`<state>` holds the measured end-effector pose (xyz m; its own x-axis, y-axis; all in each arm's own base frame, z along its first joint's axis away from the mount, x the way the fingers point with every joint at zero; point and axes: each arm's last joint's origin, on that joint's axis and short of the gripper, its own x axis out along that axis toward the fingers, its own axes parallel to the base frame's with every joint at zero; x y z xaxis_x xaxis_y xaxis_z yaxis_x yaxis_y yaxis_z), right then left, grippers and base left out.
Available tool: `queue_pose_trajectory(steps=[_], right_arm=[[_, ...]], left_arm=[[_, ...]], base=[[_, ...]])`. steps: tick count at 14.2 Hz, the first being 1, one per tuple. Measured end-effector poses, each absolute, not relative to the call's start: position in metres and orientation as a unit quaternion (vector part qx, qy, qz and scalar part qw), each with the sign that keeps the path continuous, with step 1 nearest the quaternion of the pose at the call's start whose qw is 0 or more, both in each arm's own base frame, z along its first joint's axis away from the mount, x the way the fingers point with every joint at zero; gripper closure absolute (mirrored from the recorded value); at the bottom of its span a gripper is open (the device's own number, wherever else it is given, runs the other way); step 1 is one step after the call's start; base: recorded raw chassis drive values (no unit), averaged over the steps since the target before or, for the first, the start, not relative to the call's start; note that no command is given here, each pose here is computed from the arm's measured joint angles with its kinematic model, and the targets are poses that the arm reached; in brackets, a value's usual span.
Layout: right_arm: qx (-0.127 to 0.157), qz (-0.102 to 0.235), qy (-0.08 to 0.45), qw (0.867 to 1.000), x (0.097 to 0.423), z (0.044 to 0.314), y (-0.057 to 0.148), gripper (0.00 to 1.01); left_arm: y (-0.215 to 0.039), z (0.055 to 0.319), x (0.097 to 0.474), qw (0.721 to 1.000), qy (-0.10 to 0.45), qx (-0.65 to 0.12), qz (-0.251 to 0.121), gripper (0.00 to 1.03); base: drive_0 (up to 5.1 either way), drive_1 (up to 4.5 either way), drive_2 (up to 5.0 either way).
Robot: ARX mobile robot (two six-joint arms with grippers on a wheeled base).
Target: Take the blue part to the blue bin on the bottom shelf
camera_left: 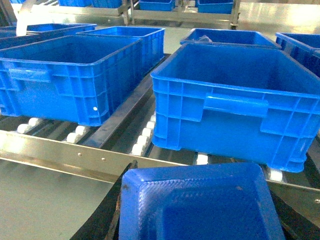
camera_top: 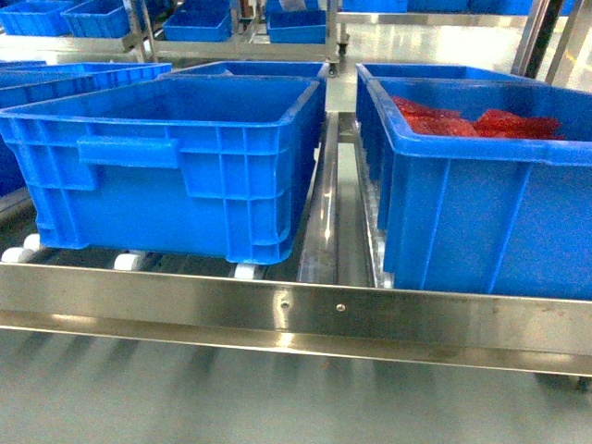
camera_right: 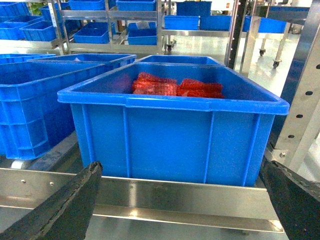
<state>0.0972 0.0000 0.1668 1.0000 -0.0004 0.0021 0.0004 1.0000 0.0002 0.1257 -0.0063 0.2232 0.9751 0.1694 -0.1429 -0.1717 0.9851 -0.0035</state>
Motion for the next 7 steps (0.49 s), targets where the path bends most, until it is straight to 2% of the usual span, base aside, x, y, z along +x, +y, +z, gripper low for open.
queue_pose_trajectory(steps=[7], right_arm=[[0.000, 0.000, -0.002, 1.000, 0.0972, 0.1669, 0.0000, 0.03]], left_arm=[[-0.0062, 0.2232, 0.1257, 0.994, 0.071, -0.008, 0.086, 0.59]], base=[[0.0, 4.06, -4.1]])
